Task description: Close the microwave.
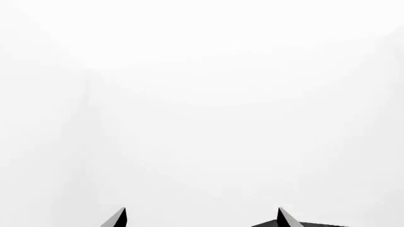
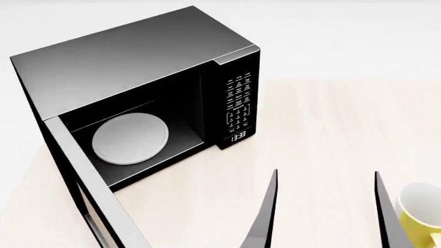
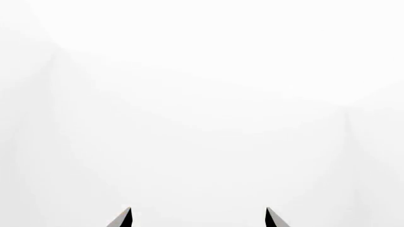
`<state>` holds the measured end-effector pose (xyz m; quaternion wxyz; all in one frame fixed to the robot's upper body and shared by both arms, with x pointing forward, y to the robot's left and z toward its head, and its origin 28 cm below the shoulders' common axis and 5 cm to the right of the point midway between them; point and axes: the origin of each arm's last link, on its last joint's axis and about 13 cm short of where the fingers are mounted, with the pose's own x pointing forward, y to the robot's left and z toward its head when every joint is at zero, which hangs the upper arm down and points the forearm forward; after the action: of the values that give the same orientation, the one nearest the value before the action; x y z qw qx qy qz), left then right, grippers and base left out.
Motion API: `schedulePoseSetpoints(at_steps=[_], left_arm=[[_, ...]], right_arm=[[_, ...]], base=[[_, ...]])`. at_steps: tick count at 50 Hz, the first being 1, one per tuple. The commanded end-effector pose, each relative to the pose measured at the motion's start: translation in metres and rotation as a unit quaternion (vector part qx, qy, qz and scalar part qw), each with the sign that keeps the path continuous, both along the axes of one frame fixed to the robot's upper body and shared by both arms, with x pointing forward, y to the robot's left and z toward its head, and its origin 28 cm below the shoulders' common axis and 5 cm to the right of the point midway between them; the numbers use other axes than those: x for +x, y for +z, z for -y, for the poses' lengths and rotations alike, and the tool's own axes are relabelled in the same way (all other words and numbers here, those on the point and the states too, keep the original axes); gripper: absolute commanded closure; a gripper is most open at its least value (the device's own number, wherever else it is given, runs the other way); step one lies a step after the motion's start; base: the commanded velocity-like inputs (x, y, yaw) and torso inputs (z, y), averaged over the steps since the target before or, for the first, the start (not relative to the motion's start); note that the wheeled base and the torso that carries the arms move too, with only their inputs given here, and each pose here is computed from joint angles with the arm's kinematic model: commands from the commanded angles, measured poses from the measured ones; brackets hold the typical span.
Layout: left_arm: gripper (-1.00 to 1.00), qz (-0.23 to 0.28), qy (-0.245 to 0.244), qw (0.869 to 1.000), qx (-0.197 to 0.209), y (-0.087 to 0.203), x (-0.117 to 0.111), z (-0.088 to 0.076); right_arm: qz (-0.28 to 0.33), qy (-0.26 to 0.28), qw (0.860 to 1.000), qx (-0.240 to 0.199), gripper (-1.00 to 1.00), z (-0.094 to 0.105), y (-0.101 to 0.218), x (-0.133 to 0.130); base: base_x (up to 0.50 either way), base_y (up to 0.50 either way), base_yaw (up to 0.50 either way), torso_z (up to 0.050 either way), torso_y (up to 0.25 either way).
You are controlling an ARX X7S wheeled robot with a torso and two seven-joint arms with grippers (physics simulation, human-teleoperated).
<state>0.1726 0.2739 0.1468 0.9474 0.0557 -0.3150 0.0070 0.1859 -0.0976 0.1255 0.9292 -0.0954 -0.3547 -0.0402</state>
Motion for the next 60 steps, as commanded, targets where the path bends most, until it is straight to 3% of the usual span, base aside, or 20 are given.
schedulePoseSetpoints(at_steps=[1, 3, 7, 11, 16, 30, 39, 60], left_arm=[[-1.0, -0.055, -0.099, 0.99, 0.08, 0.004, -0.005, -0.028], [-1.0, -0.074, -0.125, 0.98, 0.137, 0.0, -0.003, -0.034], [-1.0, -0.129, -0.18, 0.954, 0.2, -0.006, 0.002, -0.041], [-1.0, -0.162, -0.197, 0.938, 0.235, -0.016, 0.009, -0.044], [-1.0, -0.195, -0.204, 0.928, 0.244, -0.03, 0.016, -0.05], [-1.0, -0.217, -0.172, 0.929, 0.247, -0.04, 0.042, -0.068], [-1.0, -0.211, -0.192, 0.932, 0.222, -0.048, 0.058, -0.059], [-1.0, -0.224, -0.249, 0.917, 0.217, -0.064, 0.078, -0.037]], right_arm=[[-0.008, -0.002, 1.0, -0.003, -1.0, 0.0, -0.005, 0.002], [-0.01, 0.0, 1.0, -0.004, -1.0, -0.001, -0.006, 0.002], [-0.013, 0.001, 1.0, -0.008, -1.0, -0.002, -0.007, 0.003], [-0.015, 0.002, 1.0, -0.01, -1.0, -0.003, -0.008, 0.003], [-0.019, 0.004, 1.0, -0.015, -1.0, -0.004, -0.01, 0.003], [-0.032, 0.006, 0.999, -0.026, -1.0, -0.007, -0.016, 0.002], [-0.035, 0.005, 0.999, -0.028, -1.0, -0.007, -0.017, 0.003], [-0.041, 0.0, 0.999, -0.028, -1.0, -0.006, -0.019, 0.003]], base=[[0.0, 0.0, 0.0, 0.0, 0.0], [0.0, 0.0, 0.0, 0.0, 0.0], [0.0, 0.0, 0.0, 0.0, 0.0], [0.0, 0.0, 0.0, 0.0, 0.0], [0.0, 0.0, 0.0, 0.0, 0.0], [0.0, 0.0, 0.0, 0.0, 0.0], [0.0, 0.0, 0.0, 0.0, 0.0], [0.0, 0.0, 0.0, 0.0, 0.0]])
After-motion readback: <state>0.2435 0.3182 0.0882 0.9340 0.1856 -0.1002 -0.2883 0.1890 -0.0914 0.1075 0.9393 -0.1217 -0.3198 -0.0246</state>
